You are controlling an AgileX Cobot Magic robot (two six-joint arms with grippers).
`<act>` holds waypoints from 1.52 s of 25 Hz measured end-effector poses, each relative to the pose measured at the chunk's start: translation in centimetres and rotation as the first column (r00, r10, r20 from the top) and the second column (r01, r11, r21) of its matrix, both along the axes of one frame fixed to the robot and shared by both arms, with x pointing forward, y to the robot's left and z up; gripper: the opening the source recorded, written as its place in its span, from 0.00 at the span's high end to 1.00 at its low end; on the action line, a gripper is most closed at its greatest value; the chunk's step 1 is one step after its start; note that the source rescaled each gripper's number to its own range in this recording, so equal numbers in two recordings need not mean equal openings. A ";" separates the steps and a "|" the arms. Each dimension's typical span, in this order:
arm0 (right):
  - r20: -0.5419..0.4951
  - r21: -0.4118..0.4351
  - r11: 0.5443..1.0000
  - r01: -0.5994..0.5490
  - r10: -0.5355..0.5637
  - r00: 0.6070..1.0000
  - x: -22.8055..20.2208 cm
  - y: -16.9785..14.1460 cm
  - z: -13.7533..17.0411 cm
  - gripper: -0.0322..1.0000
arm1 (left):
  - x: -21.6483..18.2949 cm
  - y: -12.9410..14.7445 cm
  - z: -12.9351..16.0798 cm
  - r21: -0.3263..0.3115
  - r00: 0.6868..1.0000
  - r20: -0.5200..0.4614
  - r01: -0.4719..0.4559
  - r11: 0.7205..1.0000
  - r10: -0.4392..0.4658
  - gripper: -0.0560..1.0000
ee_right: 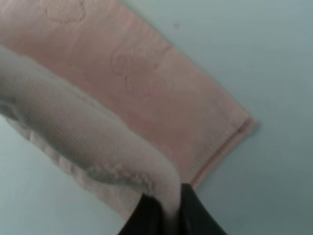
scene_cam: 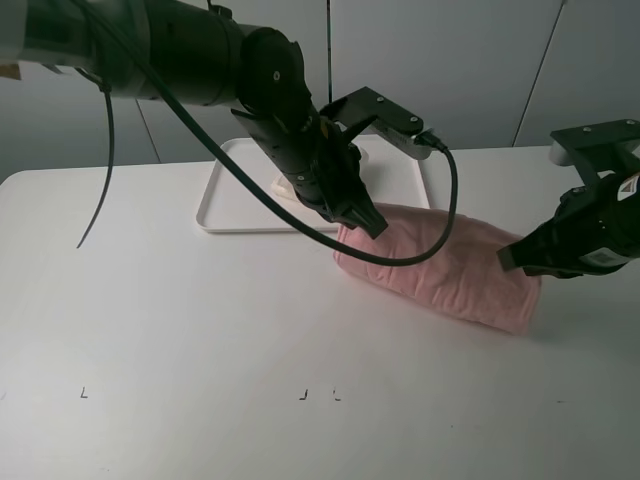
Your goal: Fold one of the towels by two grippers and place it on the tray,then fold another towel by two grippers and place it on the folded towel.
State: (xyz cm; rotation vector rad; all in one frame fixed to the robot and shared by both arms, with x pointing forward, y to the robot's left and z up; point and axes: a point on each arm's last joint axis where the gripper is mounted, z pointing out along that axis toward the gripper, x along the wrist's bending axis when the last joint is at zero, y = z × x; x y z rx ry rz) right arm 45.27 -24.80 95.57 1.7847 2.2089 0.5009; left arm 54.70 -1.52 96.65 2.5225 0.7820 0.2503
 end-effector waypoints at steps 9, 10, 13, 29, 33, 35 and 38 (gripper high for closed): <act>-0.053 0.001 0.997 0.071 -0.071 0.996 0.4 0.0 -1.3 0.96 | 0.3 -0.3 -1.2 -0.001 1.000 -0.011 -0.017 1.000 0.017 0.89; -0.071 -0.002 0.997 0.076 -0.076 0.995 0.4 0.0 -1.7 0.96 | 0.3 -0.3 -1.2 0.000 1.000 -0.010 -0.018 1.000 0.018 0.86; -0.073 0.003 0.996 0.089 -0.089 0.993 0.8 0.1 -2.3 0.96 | 0.5 -0.2 -1.2 -0.008 0.999 0.008 -0.038 0.999 0.038 0.72; -0.040 0.055 0.962 0.266 -0.264 0.964 3.1 -0.4 -1.3 0.00 | 3.2 1.4 -1.4 0.096 0.967 -0.037 -0.247 0.964 0.251 0.00; -0.161 -0.019 0.947 0.320 -0.318 0.934 4.3 -1.4 -0.8 0.00 | 4.1 0.4 -1.5 0.160 0.938 -0.135 -0.299 0.941 0.321 0.00; -0.204 -0.017 0.950 0.311 -0.308 0.929 4.7 -1.2 -0.3 0.00 | 4.2 -0.3 -1.7 0.160 0.917 -0.202 -0.315 0.935 0.344 0.00; -0.286 0.008 0.948 0.319 -0.303 0.909 5.2 -1.1 0.0 0.00 | 4.2 -0.9 -2.1 0.143 0.895 -0.260 -0.337 0.931 0.364 0.00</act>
